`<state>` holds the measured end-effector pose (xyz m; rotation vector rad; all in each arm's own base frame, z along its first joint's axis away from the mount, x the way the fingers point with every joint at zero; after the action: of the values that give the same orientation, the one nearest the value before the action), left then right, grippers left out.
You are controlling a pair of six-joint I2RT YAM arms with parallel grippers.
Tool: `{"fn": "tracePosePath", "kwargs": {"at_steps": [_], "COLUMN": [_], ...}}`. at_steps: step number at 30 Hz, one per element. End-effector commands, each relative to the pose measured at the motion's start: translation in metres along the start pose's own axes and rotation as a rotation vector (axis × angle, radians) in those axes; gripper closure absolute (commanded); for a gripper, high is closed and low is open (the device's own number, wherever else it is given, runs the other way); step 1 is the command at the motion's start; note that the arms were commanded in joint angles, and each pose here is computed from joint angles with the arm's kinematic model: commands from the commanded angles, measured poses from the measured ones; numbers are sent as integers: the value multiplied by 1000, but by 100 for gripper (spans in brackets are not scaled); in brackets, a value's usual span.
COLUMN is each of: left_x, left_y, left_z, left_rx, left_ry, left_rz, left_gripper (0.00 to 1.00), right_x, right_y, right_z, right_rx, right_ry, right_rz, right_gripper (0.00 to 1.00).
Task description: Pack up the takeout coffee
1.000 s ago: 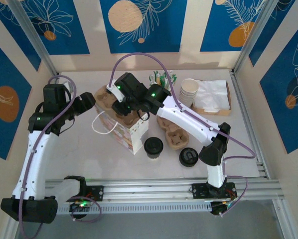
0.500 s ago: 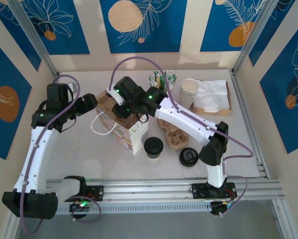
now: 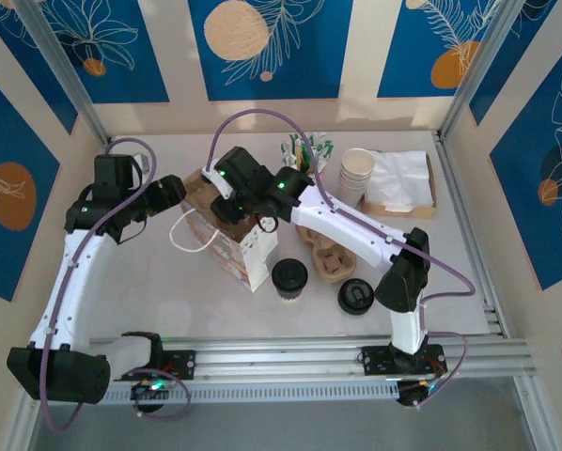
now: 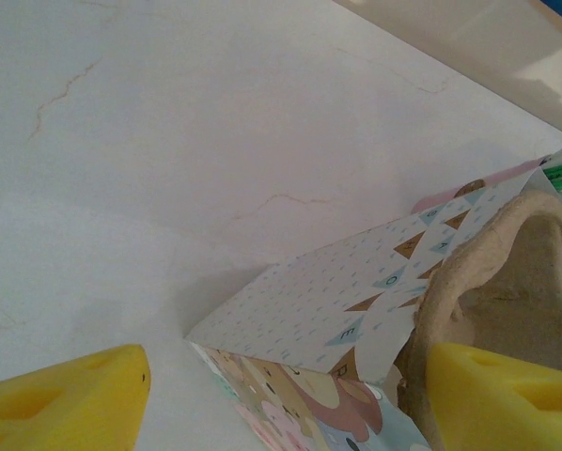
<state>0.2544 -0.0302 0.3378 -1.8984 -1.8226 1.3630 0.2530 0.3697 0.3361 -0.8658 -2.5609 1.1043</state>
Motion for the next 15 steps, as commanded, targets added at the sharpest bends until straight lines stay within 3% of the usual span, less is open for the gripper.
{"fn": "tracePosePath", "kwargs": {"at_steps": [1, 7, 15], "left_x": [6, 8, 4], "left_y": [6, 7, -7], "left_z": [-1, 1, -2], "left_rx": [4, 6, -32], "left_ry": [9, 4, 0], "left_rz": [-30, -33, 1], "left_gripper": [23, 23, 15], "right_x": [4, 4, 8], "right_y": [-12, -11, -17], "right_z": [-3, 2, 1], "right_rx": [-27, -9, -9], "right_ry": [9, 9, -7], "right_rz": [-32, -23, -15], "right_gripper": [67, 68, 68]}}
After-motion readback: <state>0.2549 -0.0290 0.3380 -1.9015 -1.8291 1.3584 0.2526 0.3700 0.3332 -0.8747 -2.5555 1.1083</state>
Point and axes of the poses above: each hand's point on the last joint's axis, 136 mm out from that joint toward the fingers, its own y axis out along the fingers, its own x axis along the line the jaws close on, z = x × y, the point moved 10 cm from there along -y, back along the fingers, and after that the axes turned 3 degrees about -y, right-handed, at the moved point
